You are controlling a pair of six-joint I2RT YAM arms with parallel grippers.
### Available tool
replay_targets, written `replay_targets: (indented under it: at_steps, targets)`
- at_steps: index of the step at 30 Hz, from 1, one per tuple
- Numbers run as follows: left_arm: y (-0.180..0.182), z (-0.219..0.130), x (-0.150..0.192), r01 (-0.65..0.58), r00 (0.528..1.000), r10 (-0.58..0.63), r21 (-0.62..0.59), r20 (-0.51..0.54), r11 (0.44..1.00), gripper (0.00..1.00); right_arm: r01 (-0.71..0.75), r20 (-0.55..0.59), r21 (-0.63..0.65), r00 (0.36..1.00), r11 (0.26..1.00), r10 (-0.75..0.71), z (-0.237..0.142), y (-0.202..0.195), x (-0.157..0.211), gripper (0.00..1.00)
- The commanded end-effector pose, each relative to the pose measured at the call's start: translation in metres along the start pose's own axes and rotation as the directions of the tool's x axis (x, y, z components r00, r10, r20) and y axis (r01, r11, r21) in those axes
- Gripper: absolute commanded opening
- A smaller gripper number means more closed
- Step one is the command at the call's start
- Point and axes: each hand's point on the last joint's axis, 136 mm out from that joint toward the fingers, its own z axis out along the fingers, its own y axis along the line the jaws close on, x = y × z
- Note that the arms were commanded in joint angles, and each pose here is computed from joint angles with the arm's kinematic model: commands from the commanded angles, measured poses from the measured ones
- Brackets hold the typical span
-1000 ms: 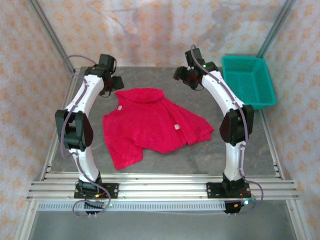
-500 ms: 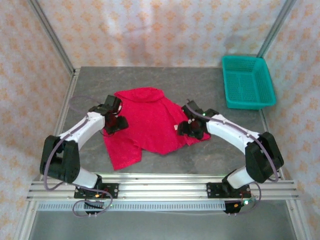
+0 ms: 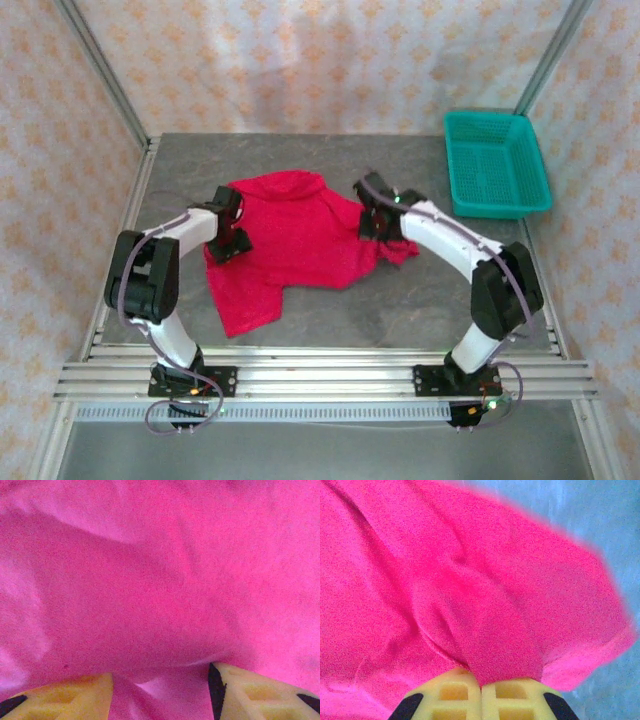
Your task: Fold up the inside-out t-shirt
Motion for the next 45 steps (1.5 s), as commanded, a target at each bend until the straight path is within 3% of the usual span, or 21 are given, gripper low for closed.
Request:
replay_targets:
  at_steps: [1,4,5,6,7,8,9,15,20,25,28,32,36,40,45]
  targets:
    - [0.001,-0.005,-0.029,0.010,0.998,-0.007,-0.050,0.058,0.999,0.54,-0.001,0.111,0.093,0.994,0.996,-0.010,-0.020,-0.024,-0.069,0.00]
    - [-0.005,-0.002,-0.038,0.008,0.998,-0.005,-0.050,0.058,0.999,0.53,-0.034,0.076,0.064,0.997,0.997,0.029,-0.002,-0.024,-0.109,0.00]
    - [-0.005,-0.003,-0.039,0.006,0.998,-0.003,-0.055,0.056,0.998,0.53,-0.047,0.068,0.080,0.997,0.996,0.042,0.006,-0.027,-0.121,0.12]
    - [-0.004,-0.005,-0.040,0.005,0.998,-0.002,-0.060,0.058,0.998,0.53,-0.062,0.067,0.110,0.996,0.992,0.055,0.014,-0.033,-0.133,0.38]
    - [-0.003,-0.008,-0.040,0.003,0.998,0.001,-0.063,0.061,0.998,0.53,-0.074,0.065,0.137,0.996,0.988,0.065,0.020,-0.038,-0.141,0.54]
    - [-0.001,-0.012,-0.040,0.004,0.998,0.000,-0.067,0.068,0.998,0.54,-0.084,0.065,0.159,0.995,0.984,0.074,0.025,-0.043,-0.148,0.65]
    - [0.001,-0.018,-0.039,0.006,0.997,0.000,-0.071,0.081,0.997,0.55,-0.085,0.057,0.175,0.995,0.981,0.076,0.031,-0.045,-0.151,0.70]
    - [-0.003,-0.054,-0.015,0.009,0.993,-0.012,0.030,0.115,1.000,0.57,-0.091,-0.017,0.120,0.995,0.989,0.094,0.037,-0.037,-0.122,0.71]
    - [-0.065,-0.069,0.052,-0.086,0.992,0.061,0.224,0.113,0.971,0.66,-0.137,-0.028,0.061,0.990,0.989,0.139,0.042,-0.045,-0.079,0.69]
    - [-0.115,-0.063,0.115,-0.045,0.998,0.026,0.389,0.055,0.920,0.62,-0.158,-0.074,0.085,0.984,0.984,0.164,0.054,-0.061,-0.045,0.68]
    - [-0.127,-0.066,0.135,-0.109,0.993,0.085,0.349,0.085,0.931,0.61,-0.165,-0.090,0.105,0.981,0.981,0.175,0.057,-0.071,-0.036,0.68]
    - [-0.133,-0.065,0.150,-0.240,0.965,0.211,0.205,0.155,0.949,0.60,-0.170,-0.081,0.107,0.980,0.980,0.179,0.053,-0.075,-0.035,0.68]
    - [-0.145,-0.052,0.168,-0.334,0.938,0.316,0.123,0.143,0.935,0.54,-0.176,-0.073,0.105,0.980,0.979,0.184,0.050,-0.077,-0.037,0.67]
    - [-0.136,-0.040,0.174,-0.362,0.928,0.356,0.045,0.111,0.931,0.53,-0.195,-0.075,0.091,0.977,0.977,0.202,0.049,-0.079,-0.039,0.67]
    - [-0.135,-0.040,0.178,-0.362,0.929,0.354,0.069,0.106,0.930,0.53,-0.207,-0.071,0.070,0.975,0.976,0.212,0.048,-0.075,-0.043,0.67]
